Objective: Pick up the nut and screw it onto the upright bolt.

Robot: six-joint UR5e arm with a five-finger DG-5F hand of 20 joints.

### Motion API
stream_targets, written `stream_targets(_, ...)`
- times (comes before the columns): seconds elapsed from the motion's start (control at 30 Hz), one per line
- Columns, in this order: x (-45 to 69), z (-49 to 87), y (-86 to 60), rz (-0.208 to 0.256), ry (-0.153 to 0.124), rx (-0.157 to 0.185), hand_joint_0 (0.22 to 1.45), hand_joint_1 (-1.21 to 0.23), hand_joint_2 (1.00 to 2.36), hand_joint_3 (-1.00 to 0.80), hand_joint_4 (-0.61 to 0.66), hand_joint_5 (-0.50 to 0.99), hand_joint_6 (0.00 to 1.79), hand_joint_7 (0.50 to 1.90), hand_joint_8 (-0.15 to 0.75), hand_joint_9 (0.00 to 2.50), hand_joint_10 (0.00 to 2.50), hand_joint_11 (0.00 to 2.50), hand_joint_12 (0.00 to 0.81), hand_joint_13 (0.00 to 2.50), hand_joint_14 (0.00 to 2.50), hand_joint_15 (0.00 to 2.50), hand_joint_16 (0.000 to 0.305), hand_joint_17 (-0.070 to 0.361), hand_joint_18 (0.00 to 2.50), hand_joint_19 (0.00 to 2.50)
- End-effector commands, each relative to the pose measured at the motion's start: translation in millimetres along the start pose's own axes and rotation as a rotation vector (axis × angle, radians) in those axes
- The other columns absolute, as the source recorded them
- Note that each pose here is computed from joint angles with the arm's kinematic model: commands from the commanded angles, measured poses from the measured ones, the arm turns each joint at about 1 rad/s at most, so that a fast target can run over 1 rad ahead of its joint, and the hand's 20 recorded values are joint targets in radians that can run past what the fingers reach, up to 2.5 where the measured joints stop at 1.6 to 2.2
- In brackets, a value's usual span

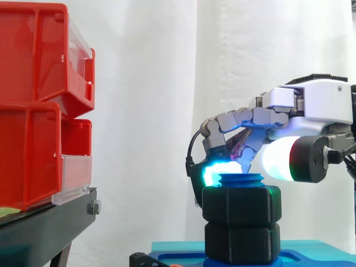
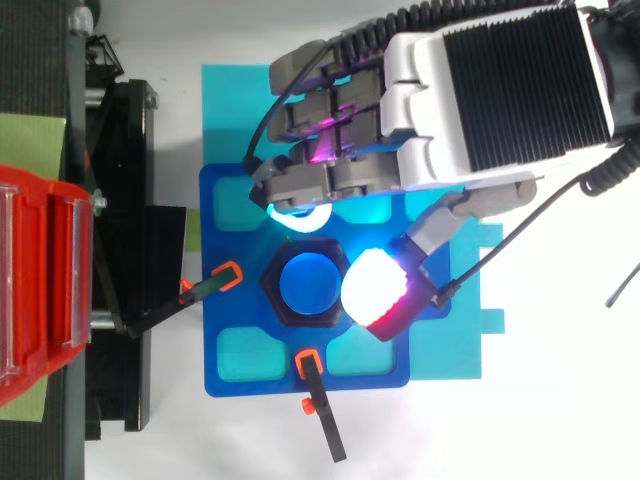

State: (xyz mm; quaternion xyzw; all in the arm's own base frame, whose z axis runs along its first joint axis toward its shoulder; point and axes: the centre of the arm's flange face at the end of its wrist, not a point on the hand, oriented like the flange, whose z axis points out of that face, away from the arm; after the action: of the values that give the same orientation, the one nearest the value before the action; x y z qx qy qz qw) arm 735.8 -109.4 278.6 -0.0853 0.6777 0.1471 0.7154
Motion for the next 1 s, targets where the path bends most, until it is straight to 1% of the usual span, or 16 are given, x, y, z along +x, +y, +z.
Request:
stream_targets(0.0,-1.4,-2.2,-4.3,-0.002,-0.004,0.002,0.51,-0.27,1.00,-0.50,0.06,0.07,0.50,1.58,0.222,1.02,0.00,0.00,0.150,0.90,0.00,0.00,0.022,0.049,0.65,0.22)
stream_targets(0.03,-1.8,-3.2,-6.0,-0.003,-0.005,0.001,0.51,-0.27,1.00,-0.50,0.07,0.07,0.50,1.60,0.219,1.03,0.00,0.00,0.153,0.90,0.00,0.00,0.022,0.049,0.65,0.22)
stream_targets(0.13,-3.3,-4.8,-10.1,-0.007,-0.015,-0.004,0.51,-0.26,1.00,-0.50,0.09,0.05,0.50,1.58,0.225,1.03,0.00,0.00,0.155,0.90,0.00,0.00,0.022,0.050,0.65,0.23)
stream_targets(0.2,-4.4,-4.9,-11.5,-0.011,-0.024,-0.011,0.51,-0.26,1.00,-0.50,0.12,0.04,0.50,1.52,0.221,1.02,0.00,0.00,0.155,0.90,0.00,0.00,0.023,0.051,0.65,0.23)
stream_targets(0.27,-8.8,-4.1,-14.2,-0.018,-0.040,-0.016,0.51,-0.26,1.00,-0.50,0.15,0.02,0.50,1.47,0.222,1.02,0.00,0.00,0.155,0.90,0.00,0.00,0.023,0.052,0.64,0.23)
stream_targets(0.3,-10.3,-3.9,-15.1,-0.018,-0.043,-0.018,0.51,-0.26,1.00,-0.50,0.18,0.01,0.50,1.37,0.222,1.02,0.00,0.00,0.153,0.90,0.00,0.00,0.024,0.053,0.63,0.23)
stream_targets(0.33,-12.6,-2.7,-15.1,-0.022,-0.049,-0.020,0.51,-0.26,1.00,-0.50,0.20,0.00,0.50,1.32,0.218,1.02,0.00,0.00,0.155,0.89,0.00,0.00,0.024,0.054,0.63,0.23)
stream_targets(0.37,-14.0,-2.1,-15.1,-0.023,-0.051,-0.022,0.51,-0.26,1.00,-0.50,0.20,0.00,0.50,1.31,0.217,1.02,0.00,0.00,0.155,0.89,0.00,0.00,0.024,0.054,0.63,0.23)
stream_targets(0.43,-18.0,-1.0,-16.2,-0.025,-0.055,-0.022,0.51,-0.26,1.00,-0.50,0.22,-0.02,0.50,1.18,0.217,1.01,0.00,0.00,0.159,0.88,0.00,0.00,0.025,0.055,0.62,0.22)
stream_targets(0.47,-21.1,0.6,-16.3,-0.028,-0.064,-0.025,0.51,-0.26,1.00,-0.50,0.24,-0.03,0.50,1.11,0.215,1.00,0.00,0.00,0.160,0.87,0.00,0.00,0.025,0.055,0.61,0.22)
stream_targets(0.53,-21.5,0.9,-16.4,-0.029,-0.067,-0.025,0.50,-0.26,1.00,-0.50,0.24,-0.04,0.50,1.00,0.212,0.99,0.00,0.00,0.159,0.86,0.00,0.00,0.025,0.056,0.61,0.22)
stream_targets(0.63,-22.6,4.0,-13.8,-0.032,-0.073,-0.030,0.50,-0.26,1.00,-0.50,0.21,-0.06,0.50,0.88,0.203,0.98,0.00,0.00,0.161,0.85,0.00,0.00,0.025,0.055,0.59,0.21)
stream_targets(0.67,-24.5,5.1,-12.9,-0.035,-0.082,-0.031,0.50,-0.26,1.00,-0.50,0.19,-0.06,0.50,0.83,0.199,0.97,0.00,0.00,0.165,0.84,0.00,0.00,0.025,0.056,0.58,0.20)
stream_targets(0.8,-25.2,9.9,-8.8,-0.042,-0.102,-0.038,0.50,-0.25,1.00,-0.50,0.17,-0.08,0.50,0.74,0.187,0.91,0.00,0.00,0.171,0.80,0.00,0.00,0.025,0.057,0.54,0.19)
stream_targets(0.87,-26.0,12.5,-3.8,-0.042,-0.105,-0.043,0.50,-0.24,1.00,-0.50,0.18,-0.09,0.50,0.69,0.178,0.88,0.00,0.00,0.175,0.77,0.00,0.00,0.026,0.059,0.50,0.16)
stream_targets(0.97,-23.6,16.0,2.6,-0.039,-0.099,-0.045,0.50,-0.22,1.00,-0.50,0.17,-0.09,0.50,0.66,0.179,0.83,0.00,0.00,0.177,0.74,0.00,0.00,0.027,0.061,0.46,0.15)
